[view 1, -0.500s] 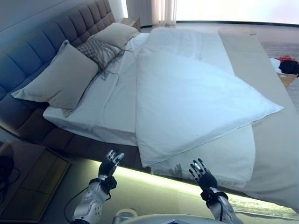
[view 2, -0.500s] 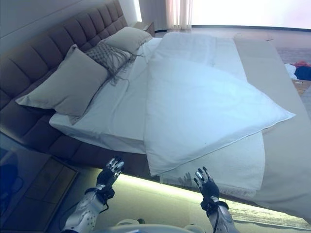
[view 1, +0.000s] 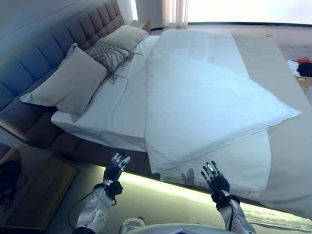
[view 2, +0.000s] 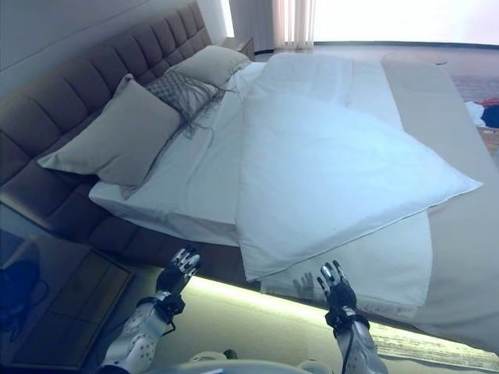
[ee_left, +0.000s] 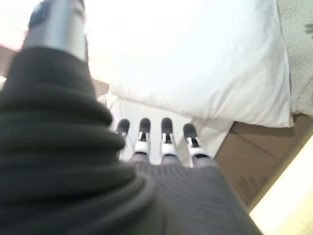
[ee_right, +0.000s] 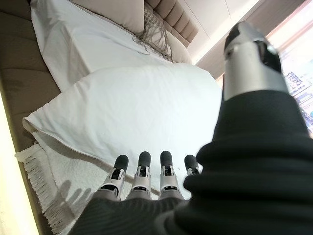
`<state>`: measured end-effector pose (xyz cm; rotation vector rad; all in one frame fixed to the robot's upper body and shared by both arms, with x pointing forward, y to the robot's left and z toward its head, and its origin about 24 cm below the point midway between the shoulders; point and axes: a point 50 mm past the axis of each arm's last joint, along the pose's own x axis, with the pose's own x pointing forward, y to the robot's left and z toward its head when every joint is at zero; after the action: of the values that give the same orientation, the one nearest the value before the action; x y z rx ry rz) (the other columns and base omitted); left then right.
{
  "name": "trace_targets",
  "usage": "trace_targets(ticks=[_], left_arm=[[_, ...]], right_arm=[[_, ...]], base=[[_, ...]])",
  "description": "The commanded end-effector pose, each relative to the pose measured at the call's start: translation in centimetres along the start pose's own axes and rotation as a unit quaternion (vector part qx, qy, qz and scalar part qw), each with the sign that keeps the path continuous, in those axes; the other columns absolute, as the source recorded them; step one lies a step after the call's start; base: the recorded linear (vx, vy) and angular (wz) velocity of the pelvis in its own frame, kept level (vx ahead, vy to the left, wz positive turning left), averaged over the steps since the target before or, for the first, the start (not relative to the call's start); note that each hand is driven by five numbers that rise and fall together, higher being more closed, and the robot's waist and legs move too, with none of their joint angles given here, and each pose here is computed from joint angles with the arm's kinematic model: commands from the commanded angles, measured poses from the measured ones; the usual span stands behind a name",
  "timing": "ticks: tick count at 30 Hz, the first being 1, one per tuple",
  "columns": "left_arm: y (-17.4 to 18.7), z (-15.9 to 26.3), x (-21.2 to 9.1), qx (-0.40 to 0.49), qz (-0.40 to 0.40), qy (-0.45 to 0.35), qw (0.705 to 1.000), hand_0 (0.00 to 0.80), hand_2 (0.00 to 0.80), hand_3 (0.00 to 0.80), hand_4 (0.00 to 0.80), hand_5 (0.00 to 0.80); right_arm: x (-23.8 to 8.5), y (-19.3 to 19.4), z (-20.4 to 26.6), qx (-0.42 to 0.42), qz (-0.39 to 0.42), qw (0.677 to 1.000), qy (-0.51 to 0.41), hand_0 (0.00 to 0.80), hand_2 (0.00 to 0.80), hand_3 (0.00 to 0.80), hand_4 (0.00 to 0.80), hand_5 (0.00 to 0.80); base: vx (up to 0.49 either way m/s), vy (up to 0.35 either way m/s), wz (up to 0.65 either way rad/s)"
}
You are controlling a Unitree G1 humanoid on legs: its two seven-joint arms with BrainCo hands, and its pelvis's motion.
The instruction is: Make the bed neatly
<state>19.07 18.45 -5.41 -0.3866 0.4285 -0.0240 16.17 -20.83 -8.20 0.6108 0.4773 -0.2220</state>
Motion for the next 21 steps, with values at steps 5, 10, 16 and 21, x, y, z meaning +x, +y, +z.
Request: trace_targets(ticks=[5, 10, 16, 21], left_arm=[[-0.8, 3.0, 0.8, 0.012, -0.057, -0.064, 0.996, 0.0, 0.0, 0.0, 0.0, 0.0], [-0.7, 2.6, 0.5, -0.003, -0.047, -0.063, 0.997, 0.0, 0.0, 0.0, 0.0, 0.0], [-1.2, 1.7, 0.3, -0.007, -0.049, -0.058, 0.997, 0.0, 0.0, 0.0, 0.0, 0.0], [-1.0, 2.4, 0.6, 0.005, -0.05, -0.062, 0.997, 0.0, 0.0, 0.0, 0.0, 0.0]], right_arm=[[0.9, 1.8, 0.9, -0.013, 0.031, 0.999, -0.032, 0.0, 0.0, 0.0, 0.0, 0.0], [0.8, 1.8, 0.1, -0.001, 0.035, 0.999, -0.01, 0.0, 0.0, 0.0, 0.0, 0.0], [1.4, 3.1, 0.9, -0.01, 0.056, 0.998, -0.025, 0.0, 0.0, 0.0, 0.0, 0.0], [1.3, 3.1, 0.4, -0.019, 0.05, 0.999, -0.012, 0.0, 0.0, 0.0, 0.0, 0.0]], base=[[0.019, -0.08, 0.06], [0.0, -0.071, 0.02], [0.001, 0.085, -0.22], [0.074, 0.176, -0.01]])
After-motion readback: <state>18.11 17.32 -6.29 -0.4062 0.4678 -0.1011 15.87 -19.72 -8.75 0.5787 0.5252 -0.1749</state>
